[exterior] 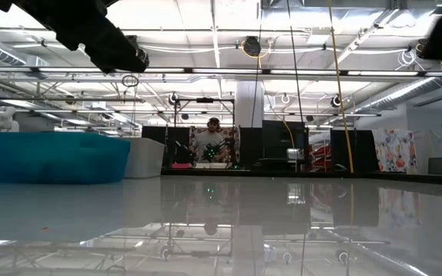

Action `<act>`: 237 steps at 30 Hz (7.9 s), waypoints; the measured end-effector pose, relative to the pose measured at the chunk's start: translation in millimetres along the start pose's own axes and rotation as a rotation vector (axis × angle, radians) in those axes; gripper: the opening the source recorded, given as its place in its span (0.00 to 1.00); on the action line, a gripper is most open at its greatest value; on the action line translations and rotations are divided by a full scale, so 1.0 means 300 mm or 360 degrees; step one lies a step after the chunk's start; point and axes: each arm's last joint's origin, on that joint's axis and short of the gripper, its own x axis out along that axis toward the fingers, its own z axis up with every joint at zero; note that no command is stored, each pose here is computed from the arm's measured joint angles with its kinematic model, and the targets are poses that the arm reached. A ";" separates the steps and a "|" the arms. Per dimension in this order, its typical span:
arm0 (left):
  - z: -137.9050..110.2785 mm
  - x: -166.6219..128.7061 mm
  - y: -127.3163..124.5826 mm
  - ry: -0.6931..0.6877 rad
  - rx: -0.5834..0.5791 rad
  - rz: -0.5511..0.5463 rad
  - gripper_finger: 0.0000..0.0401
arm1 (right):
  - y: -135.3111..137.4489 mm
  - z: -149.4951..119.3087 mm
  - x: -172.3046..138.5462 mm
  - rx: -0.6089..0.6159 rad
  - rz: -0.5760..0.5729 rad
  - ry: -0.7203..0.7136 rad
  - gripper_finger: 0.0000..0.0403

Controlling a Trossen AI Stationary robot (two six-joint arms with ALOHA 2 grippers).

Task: Sort produce into baskets
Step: Put the purple eggplant into the transparent bin, then return to Home Position

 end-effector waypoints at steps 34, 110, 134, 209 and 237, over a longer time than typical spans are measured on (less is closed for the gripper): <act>-0.059 -0.006 0.017 0.0281 -0.0080 0.0108 0.50 | 0.233 0.689 0.422 -0.0737 0.0820 -0.1649 0.00; -0.019 -0.290 0.224 -0.0475 0.0197 0.0086 0.50 | -0.614 0.279 -0.239 -0.0684 0.0228 -0.1549 0.31; -0.244 -0.297 0.248 -0.0612 -0.0125 0.0222 0.50 | -0.876 -0.034 -0.132 -0.0367 0.0090 -0.1654 0.31; -0.276 -0.287 0.278 -0.0743 -0.0438 0.0631 0.50 | -0.906 -0.084 -0.075 -0.0529 -0.0034 -0.1254 0.31; -0.276 -0.287 0.278 -0.0743 -0.0438 0.0631 0.50 | -0.906 -0.084 -0.075 -0.0529 -0.0034 -0.1253 0.31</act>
